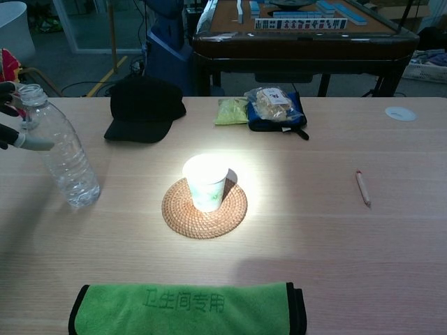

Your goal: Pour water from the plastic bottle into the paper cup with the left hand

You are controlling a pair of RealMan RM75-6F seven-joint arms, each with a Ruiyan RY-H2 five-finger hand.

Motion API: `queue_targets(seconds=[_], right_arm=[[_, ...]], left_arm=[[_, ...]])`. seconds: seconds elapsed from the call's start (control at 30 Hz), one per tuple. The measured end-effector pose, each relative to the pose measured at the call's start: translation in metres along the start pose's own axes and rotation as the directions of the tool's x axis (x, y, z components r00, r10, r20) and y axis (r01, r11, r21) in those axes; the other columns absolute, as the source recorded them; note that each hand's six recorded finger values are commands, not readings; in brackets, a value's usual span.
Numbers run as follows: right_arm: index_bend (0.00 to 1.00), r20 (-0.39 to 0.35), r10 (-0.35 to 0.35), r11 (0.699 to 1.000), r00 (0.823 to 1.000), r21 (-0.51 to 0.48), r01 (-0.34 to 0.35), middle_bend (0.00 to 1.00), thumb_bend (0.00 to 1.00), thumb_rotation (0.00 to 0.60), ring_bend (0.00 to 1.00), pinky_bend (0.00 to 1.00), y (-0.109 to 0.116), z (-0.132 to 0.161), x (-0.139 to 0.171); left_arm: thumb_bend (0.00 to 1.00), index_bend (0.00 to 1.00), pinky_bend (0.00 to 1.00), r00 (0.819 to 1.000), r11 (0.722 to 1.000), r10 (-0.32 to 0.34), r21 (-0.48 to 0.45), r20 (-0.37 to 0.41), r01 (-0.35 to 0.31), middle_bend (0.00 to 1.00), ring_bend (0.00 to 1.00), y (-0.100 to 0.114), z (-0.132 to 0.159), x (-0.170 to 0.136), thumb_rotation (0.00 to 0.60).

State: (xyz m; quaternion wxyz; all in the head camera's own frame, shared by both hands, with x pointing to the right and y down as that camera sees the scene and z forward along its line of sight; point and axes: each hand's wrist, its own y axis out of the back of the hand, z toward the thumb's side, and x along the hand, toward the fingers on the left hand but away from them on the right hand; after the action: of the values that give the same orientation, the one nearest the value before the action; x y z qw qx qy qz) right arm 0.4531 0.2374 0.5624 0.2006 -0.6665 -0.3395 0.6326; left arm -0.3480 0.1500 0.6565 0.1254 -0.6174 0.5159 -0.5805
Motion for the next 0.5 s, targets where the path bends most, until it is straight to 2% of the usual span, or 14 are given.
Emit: queue_targets(seconds=[0.3, 0.5], right_arm=[[0.30, 0.002, 0.000, 1.000, 1.000, 0.001, 0.000, 0.22, 0.20, 0.600, 0.19, 0.37, 0.000, 0.000, 0.000], [0.30, 0.002, -0.001, 1.000, 1.000, 0.003, 0.001, 0.22, 0.20, 0.600, 0.19, 0.37, 0.000, 0.000, 0.000]], left_arm=[[0.00, 0.10, 0.42, 0.999, 1.000, -0.018, -0.002, -0.032, 0.018, 0.16, 0.13, 0.010, -0.020, -0.002, 0.600], [0.00, 0.10, 0.41, 0.999, 0.997, -0.038, 0.065, 0.019, 0.036, 0.16, 0.13, 0.011, -0.030, -0.008, 0.600]])
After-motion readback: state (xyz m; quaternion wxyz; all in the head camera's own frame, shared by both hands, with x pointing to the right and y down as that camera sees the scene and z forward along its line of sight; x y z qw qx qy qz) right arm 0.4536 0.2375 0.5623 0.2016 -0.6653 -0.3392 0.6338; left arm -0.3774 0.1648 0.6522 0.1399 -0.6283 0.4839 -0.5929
